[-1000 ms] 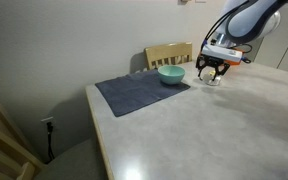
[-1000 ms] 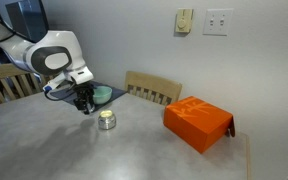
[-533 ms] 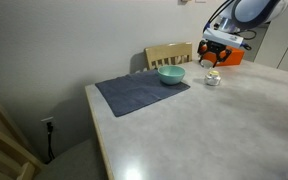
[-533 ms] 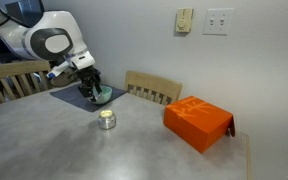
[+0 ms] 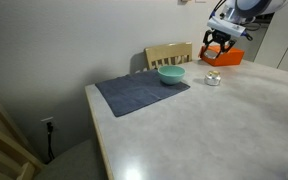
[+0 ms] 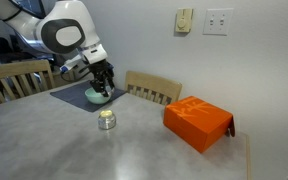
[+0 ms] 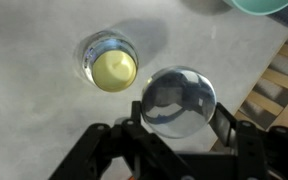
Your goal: Put the lid on the silver object, remove it, then put it back again.
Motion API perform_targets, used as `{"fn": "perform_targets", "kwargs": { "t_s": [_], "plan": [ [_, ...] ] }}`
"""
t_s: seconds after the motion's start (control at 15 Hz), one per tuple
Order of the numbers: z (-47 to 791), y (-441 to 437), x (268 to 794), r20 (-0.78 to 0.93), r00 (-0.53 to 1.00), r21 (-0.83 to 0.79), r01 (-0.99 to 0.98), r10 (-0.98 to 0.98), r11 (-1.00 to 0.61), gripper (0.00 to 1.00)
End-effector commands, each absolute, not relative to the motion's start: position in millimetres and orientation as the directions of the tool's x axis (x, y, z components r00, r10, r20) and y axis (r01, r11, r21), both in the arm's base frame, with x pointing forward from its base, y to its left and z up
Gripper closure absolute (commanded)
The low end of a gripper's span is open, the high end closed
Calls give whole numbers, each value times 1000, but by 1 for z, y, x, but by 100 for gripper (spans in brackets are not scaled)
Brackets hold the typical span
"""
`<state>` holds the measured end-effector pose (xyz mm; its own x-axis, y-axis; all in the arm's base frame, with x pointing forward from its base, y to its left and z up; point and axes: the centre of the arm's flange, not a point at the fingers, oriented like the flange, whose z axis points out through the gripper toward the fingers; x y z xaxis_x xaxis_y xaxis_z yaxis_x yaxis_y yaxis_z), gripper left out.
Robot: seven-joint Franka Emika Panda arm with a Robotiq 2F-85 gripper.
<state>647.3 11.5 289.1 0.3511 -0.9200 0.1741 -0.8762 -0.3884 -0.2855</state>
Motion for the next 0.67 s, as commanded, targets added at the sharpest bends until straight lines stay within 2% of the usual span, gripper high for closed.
{"fn": "perform_targets", "kwargs": {
  "t_s": [0.0,0.6],
  "plan": [
    [277,-2,660,128,329,-276,-894,-935,-353,56],
    [222,9,633,100,325,-228,-913,-940,-339,56]
  ]
}}
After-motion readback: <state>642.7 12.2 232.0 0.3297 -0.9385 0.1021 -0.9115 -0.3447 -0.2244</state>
